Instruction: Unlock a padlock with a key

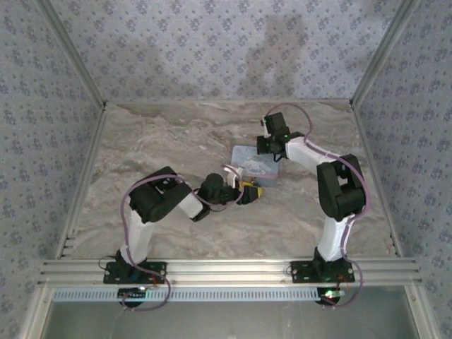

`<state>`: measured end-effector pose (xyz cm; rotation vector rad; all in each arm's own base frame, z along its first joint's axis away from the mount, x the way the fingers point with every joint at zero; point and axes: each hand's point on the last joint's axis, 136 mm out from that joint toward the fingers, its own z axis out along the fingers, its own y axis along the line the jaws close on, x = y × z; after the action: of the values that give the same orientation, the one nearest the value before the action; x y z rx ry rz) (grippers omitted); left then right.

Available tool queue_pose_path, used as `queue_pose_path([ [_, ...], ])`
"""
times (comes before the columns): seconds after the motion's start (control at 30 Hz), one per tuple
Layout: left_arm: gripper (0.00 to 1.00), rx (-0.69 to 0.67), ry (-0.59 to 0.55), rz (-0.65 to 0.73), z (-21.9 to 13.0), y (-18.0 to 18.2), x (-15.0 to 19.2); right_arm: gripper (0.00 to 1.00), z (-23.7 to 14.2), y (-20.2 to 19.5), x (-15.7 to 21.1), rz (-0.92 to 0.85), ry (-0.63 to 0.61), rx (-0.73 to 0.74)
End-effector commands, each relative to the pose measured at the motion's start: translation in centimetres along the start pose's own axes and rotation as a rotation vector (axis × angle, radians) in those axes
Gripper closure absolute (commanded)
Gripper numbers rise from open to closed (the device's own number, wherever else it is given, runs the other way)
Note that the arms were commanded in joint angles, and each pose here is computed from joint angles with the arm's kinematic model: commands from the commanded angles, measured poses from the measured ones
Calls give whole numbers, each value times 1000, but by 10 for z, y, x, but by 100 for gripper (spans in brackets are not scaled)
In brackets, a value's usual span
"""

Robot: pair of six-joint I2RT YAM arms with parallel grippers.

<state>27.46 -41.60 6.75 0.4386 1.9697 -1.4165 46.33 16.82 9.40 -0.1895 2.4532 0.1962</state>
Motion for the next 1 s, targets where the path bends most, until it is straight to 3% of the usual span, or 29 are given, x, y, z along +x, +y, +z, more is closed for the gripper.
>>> queue_pose_path([
  [0.0,30,-40,14,23,3,7,11,100,-5,1,4,2,4,10],
  [0.37,25,-73,41,7,19,12,19,100,-5,0,7,1,7,11],
  [0.47,34,-40,42,-2,21,7,19,100,-8,-1,3,1,-1,13],
  [0.6,38,-9,16,-3,16,2,17,100,-19,-6,-8,13,-27,13],
  [0.97,35,-20,15,-3,20,3,15,100,-60,-38,-9,78,-68,96],
])
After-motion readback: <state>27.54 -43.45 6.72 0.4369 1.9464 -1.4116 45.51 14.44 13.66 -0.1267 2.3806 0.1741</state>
